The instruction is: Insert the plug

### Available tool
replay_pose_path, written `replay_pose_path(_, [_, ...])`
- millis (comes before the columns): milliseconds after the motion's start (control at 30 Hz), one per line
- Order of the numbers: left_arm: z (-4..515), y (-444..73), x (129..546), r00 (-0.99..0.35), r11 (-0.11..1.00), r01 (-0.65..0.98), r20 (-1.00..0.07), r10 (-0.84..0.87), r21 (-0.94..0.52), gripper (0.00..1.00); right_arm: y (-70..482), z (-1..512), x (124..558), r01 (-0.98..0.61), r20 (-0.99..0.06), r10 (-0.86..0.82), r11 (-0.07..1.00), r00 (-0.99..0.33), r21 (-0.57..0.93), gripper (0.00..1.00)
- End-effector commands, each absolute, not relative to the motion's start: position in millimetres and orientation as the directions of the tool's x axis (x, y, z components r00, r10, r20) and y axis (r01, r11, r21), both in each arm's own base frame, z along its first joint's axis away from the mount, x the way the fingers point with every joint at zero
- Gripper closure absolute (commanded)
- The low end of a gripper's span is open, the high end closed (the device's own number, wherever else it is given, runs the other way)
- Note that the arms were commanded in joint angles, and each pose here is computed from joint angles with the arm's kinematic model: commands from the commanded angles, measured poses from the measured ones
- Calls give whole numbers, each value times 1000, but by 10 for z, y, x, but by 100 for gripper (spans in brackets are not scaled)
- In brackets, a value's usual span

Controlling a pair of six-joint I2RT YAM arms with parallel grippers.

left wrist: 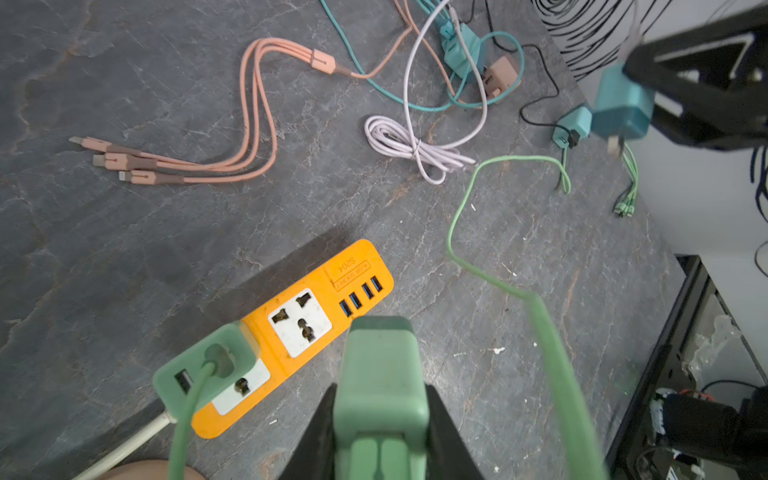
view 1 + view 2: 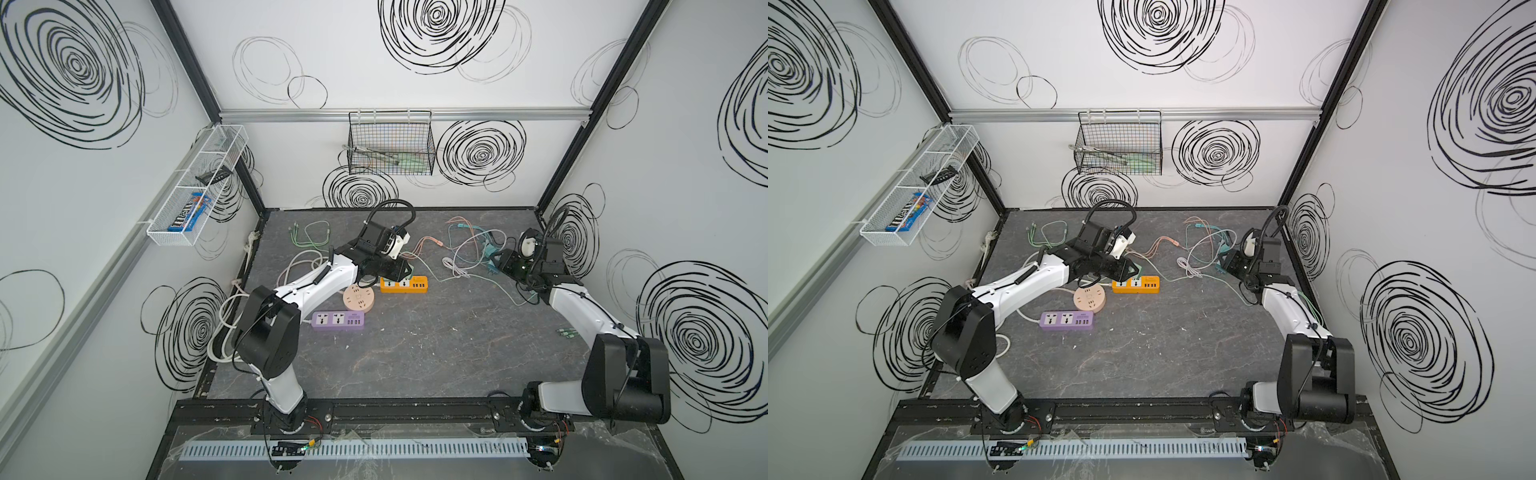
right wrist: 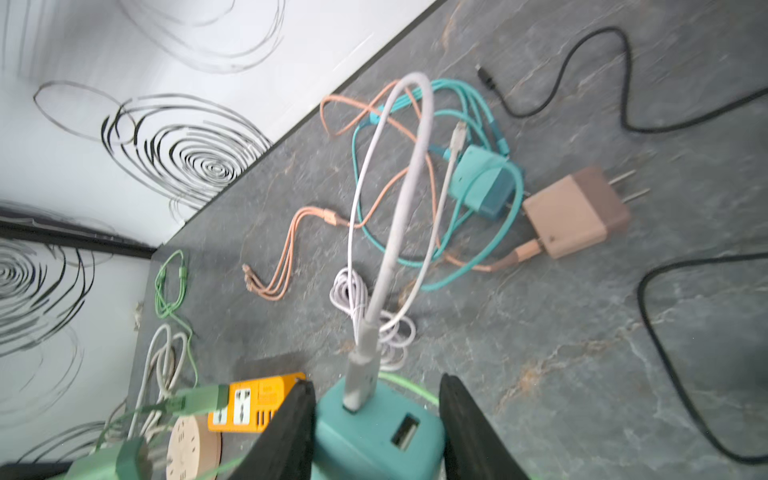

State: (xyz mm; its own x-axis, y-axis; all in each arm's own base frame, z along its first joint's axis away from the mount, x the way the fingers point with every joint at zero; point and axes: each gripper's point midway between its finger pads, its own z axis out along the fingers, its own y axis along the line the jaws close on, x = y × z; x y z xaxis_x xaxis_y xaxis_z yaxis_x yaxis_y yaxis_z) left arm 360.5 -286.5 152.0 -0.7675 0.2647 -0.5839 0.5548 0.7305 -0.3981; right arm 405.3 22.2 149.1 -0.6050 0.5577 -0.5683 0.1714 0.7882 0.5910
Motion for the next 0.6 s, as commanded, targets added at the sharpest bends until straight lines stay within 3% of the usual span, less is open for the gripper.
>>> replay_pose_path(0, [1785, -2938, 3461, -709, 652, 638, -643, 289, -411, 100, -46, 1407, 4279, 294, -558, 644, 751, -524, 591, 60])
replay_pose_path(233, [1793, -2939, 3441, -703, 639, 651, -642, 306, -409, 100, -292, 1062, 4346, 396, -536, 662, 747, -525, 534, 56])
replay_pose_path(467, [1861, -2939, 3408, -690, 615, 670, -654, 308, -417, 100, -543, 1049, 3957, 488, -532, 688, 725, -492, 486, 22])
replay_pose_path(567, [1894, -2928, 3408, -690, 604, 672, -658, 301, -429, 100, -743, 976, 3665, 566, -507, 737, 672, -448, 478, 14])
